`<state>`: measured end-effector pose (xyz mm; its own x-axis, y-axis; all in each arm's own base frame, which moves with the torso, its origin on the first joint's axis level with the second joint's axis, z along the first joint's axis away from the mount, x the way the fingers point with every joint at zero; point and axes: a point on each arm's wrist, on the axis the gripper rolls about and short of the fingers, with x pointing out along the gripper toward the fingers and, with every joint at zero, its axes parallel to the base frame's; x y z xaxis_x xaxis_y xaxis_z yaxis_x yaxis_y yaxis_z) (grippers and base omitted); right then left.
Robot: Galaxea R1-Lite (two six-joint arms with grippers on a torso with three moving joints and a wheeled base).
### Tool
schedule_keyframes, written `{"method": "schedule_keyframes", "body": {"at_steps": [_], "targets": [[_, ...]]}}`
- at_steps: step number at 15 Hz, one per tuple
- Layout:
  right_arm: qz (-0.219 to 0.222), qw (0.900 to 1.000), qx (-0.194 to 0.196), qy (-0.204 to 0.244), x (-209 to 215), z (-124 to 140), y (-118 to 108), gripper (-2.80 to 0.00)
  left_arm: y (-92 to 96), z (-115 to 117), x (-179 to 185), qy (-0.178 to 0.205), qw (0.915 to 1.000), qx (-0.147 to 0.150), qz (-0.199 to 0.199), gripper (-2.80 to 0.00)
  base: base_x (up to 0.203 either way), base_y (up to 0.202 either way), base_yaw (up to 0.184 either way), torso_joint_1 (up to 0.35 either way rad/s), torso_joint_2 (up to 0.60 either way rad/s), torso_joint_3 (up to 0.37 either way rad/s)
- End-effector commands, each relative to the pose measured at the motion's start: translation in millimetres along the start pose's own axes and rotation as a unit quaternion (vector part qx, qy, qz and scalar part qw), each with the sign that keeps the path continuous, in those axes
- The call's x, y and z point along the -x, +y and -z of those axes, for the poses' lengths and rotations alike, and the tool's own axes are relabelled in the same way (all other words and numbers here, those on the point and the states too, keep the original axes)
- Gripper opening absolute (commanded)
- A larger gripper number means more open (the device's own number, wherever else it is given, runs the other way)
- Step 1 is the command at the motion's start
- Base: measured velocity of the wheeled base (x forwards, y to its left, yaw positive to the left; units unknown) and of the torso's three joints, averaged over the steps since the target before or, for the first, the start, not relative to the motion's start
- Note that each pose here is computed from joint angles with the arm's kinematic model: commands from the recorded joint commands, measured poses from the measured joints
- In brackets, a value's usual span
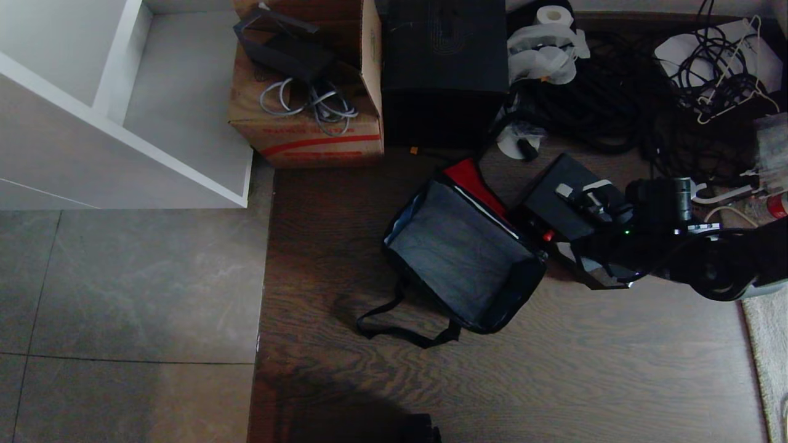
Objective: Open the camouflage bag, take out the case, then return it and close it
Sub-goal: Grip the handle again
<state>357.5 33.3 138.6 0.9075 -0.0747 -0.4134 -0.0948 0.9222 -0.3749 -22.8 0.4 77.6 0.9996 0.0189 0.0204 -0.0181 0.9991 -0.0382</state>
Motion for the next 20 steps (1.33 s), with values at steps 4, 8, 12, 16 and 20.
{"method": "schedule_keyframes", "body": {"at_steps": [4,8,12,16,20], "targets": [[0.144,0.983,0.109,0.012,-17,2,-1,0.00,0.1,3,-1,0.005,1.0000,0.000,-0.001,-2.80,0.000,0.000,0.000,0.000,0.00,0.000],[0.214,0.961,0.151,-0.090,-43,-1,1,0.00,0.1,3,-1,0.004,1.0000,0.000,-0.001,-2.80,0.000,0.000,0.000,0.000,0.00,0.000],[0.274,0.937,0.184,-0.118,-52,-5,-17,0.00,0.1,3,-1,0.005,1.0000,0.000,-0.001,-2.80,0.000,0.000,0.000,0.000,0.00,0.000],[0.291,0.931,0.199,-0.091,-55,3,-23,0.00,0.1,3,-1,0.005,1.0000,-0.001,-0.001,-2.80,0.000,0.000,0.000,0.000,0.00,0.000],[0.304,0.931,0.191,-0.064,-61,8,-23,0.00,0.1,3,-1,0.005,1.0000,0.000,-0.001,-2.80,0.000,0.000,0.000,0.000,0.00,0.000]]}}
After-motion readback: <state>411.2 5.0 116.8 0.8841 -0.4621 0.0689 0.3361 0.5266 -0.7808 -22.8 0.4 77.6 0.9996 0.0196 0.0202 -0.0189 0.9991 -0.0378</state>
